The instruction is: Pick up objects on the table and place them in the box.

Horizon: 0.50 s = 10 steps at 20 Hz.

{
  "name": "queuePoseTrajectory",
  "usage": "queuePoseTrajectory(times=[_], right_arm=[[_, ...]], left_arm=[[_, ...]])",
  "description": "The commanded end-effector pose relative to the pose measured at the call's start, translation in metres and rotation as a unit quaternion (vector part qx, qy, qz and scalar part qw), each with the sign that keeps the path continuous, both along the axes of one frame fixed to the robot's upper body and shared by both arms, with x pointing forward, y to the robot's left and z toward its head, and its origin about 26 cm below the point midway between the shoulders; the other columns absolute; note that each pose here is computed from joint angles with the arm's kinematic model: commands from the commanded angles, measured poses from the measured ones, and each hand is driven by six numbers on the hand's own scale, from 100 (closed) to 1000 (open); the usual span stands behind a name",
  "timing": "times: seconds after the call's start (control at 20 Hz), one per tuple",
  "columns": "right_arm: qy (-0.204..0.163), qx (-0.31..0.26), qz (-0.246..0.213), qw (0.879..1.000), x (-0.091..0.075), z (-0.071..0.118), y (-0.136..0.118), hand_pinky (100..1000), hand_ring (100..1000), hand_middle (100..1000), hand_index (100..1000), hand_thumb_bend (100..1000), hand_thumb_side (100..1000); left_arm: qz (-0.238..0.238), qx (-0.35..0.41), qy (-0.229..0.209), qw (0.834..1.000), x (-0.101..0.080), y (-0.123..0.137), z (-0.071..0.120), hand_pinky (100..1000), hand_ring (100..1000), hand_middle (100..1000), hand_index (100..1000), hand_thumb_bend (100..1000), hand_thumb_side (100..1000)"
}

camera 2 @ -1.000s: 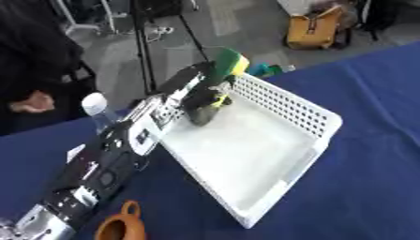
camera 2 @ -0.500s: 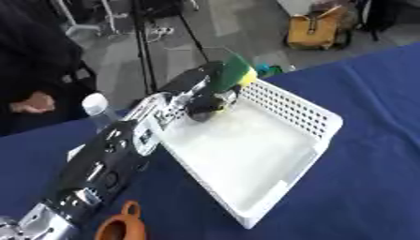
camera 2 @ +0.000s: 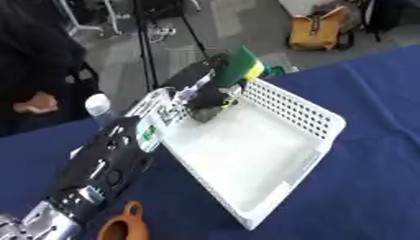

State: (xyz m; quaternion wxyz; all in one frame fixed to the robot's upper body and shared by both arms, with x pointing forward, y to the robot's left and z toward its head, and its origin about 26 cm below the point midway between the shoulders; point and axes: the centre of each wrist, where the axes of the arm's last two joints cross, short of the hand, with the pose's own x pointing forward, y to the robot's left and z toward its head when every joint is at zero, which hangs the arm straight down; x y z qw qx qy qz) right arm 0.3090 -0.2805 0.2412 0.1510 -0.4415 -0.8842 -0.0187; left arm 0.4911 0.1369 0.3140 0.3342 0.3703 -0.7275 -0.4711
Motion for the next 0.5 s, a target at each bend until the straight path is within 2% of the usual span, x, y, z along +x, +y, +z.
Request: queuePoseTrajectory(times=[0.05, 0.15, 0.25, 0.45, 0.5], right_arm=[[-0.004, 0.0, 0.003, 1.0, -0.002, 0.003, 0.0, 615, 522, 485, 568, 100, 590], [-0.001, 0.0, 0.002, 1.0, -0.003, 0.001, 0.0, 615, 522, 485, 568, 100, 590], [-0.001, 0.0, 0.003, 1.0, -0.002, 0.001, 0.0, 615, 522, 485, 567, 100, 592], [0.0, 0.0, 0.0, 1.0, -0.003, 0.001, -0.001, 615, 522, 485, 567, 100, 591], [0.0, -0.001, 0.001, 1.0, -0.003, 0.001, -0.001, 614, 521, 485, 567, 100, 594]], left_arm=[[-0.031, 0.017, 0.013, 0.999, -0.007, -0.002, 0.026, 1000, 1000, 1000, 1000, 153, 1000], [-0.049, 0.033, 0.045, 0.997, -0.009, -0.001, 0.031, 1000, 1000, 1000, 1000, 155, 1000], [-0.045, 0.054, 0.064, 0.995, -0.01, 0.002, 0.033, 1000, 1000, 1000, 1000, 158, 1000], [-0.043, 0.084, 0.064, 0.993, -0.014, 0.002, 0.04, 1000, 1000, 1000, 1000, 167, 1000], [-0.035, 0.114, 0.089, 0.989, -0.013, 0.0, 0.034, 1000, 1000, 1000, 1000, 605, 1000]])
